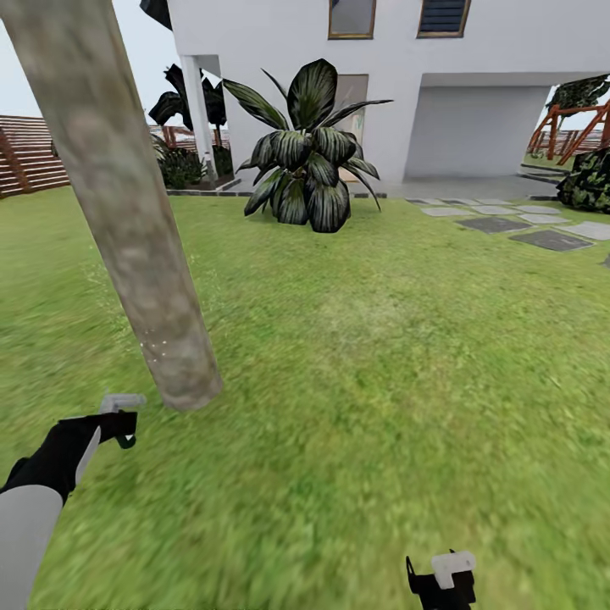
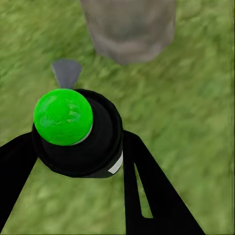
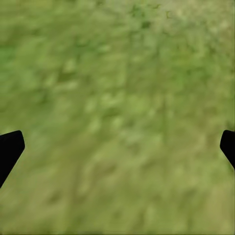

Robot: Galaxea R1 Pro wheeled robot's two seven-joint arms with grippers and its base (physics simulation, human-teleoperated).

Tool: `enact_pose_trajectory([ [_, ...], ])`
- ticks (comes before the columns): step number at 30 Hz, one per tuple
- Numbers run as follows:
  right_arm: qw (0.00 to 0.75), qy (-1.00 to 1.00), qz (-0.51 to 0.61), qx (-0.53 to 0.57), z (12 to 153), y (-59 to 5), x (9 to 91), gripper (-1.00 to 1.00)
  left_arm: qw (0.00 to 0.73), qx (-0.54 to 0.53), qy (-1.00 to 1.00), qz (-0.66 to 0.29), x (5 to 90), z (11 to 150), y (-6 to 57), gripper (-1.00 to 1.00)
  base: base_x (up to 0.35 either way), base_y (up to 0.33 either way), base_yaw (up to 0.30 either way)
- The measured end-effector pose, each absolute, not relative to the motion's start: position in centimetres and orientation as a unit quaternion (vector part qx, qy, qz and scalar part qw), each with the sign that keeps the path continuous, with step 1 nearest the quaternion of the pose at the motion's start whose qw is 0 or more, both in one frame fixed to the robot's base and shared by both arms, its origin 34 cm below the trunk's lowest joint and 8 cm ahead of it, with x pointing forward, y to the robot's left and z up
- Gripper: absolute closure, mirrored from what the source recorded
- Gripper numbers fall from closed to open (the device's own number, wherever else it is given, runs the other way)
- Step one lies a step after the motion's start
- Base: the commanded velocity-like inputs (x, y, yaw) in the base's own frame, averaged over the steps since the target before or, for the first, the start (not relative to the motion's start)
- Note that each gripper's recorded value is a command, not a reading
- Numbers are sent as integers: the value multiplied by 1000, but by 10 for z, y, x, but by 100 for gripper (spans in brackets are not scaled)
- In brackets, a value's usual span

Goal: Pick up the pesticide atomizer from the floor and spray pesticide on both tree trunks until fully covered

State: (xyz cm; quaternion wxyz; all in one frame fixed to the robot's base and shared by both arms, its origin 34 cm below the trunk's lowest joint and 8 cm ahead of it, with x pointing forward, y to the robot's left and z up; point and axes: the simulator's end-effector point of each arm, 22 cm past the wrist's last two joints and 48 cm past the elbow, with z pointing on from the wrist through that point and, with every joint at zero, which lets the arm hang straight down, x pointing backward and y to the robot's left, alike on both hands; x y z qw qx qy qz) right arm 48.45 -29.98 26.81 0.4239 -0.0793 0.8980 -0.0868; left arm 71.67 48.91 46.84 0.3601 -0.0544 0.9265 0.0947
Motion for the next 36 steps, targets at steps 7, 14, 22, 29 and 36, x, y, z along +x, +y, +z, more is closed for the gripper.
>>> enact_pose_trajectory([
  [7, 424, 898, -88, -79, 269, -301, 485, -100, 409, -41, 906, 100, 779, 543, 485, 100, 0, 0, 1],
  [14, 424, 898, -88, -79, 268, -301, 485, -100, 421, -12, 903, 79, 784, 579, 514, 100, 0, 0, 0],
  [22, 425, 898, -88, -79, 268, -301, 485, -100, 393, 49, 917, 51, 790, 574, 463, 100, 0, 0, 0],
  [29, 425, 898, -88, -79, 268, -300, 485, -100, 398, 51, 914, 61, 787, 619, 510, 100, 0, 0, 0],
  [36, 424, 898, -88, -79, 268, -301, 485, -100, 416, 53, 907, 31, 801, 661, 475, 100, 0, 0, 0],
])
